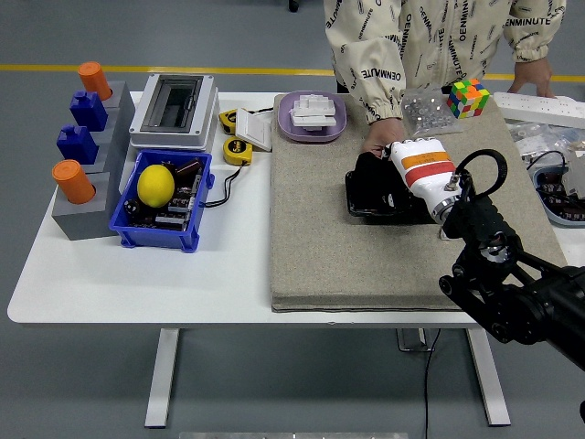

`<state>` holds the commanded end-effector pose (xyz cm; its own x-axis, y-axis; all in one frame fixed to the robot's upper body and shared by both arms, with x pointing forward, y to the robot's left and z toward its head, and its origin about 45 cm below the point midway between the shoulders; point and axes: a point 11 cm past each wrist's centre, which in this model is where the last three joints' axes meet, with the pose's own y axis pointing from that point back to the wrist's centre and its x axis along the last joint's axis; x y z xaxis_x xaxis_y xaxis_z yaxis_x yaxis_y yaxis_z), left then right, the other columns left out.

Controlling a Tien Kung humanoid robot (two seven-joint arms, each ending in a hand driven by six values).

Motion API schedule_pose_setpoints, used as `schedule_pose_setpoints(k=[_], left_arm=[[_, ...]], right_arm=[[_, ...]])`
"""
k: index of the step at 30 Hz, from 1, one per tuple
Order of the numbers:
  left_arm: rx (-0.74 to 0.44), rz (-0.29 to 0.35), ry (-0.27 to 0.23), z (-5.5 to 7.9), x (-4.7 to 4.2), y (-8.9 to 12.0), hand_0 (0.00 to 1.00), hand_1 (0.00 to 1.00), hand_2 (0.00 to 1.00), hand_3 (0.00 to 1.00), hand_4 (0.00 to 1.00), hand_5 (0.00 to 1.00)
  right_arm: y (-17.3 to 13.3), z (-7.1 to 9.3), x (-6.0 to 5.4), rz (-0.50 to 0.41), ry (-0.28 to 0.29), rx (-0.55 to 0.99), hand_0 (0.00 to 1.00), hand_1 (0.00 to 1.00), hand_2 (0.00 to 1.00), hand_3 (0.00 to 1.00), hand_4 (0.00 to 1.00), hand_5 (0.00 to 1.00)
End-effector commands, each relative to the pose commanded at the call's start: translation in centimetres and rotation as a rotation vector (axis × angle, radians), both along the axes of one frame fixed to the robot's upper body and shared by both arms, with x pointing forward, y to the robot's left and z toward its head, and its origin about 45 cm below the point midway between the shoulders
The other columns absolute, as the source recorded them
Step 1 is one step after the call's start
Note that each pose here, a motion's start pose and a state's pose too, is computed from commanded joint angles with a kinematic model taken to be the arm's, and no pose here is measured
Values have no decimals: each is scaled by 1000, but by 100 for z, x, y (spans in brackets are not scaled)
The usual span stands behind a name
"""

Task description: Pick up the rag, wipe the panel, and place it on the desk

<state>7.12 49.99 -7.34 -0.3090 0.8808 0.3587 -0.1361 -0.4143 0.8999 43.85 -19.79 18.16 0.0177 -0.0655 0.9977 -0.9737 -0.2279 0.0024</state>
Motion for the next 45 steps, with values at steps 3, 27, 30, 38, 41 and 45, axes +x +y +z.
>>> schedule_pose_setpoints(k=[3, 27, 30, 38, 41, 45], left_arm=[[0, 4, 2, -3, -14, 0, 604, 642, 657, 561, 627, 445], [-6, 11, -6, -12, 0, -25, 605, 642, 658, 562, 627, 445], [-7, 12, -5, -15, -8, -26, 605, 642, 658, 562, 627, 445], [-9, 12, -6, -18, -2, -34, 605, 642, 657, 562, 627, 445], [-9, 12, -7, -18, 0, -36, 605, 642, 657, 562, 627, 445], [-9, 14, -4, -19, -12, -33, 605, 642, 657, 561, 626, 445]], right_arm=[[-107, 5, 8, -21, -2, -6, 270, 357, 409, 415, 945, 2], [-1330, 47, -109, -223, -5, -108, 270, 356, 409, 415, 945, 2], [-1446, 42, -136, -246, -2, -115, 270, 356, 409, 415, 945, 2], [-1458, 36, -145, -248, -1, -115, 270, 357, 409, 416, 944, 2], [-1414, 35, -139, -240, -2, -111, 270, 357, 409, 416, 944, 2], [-1366, 37, -126, -232, -4, -106, 270, 357, 409, 415, 944, 2]])
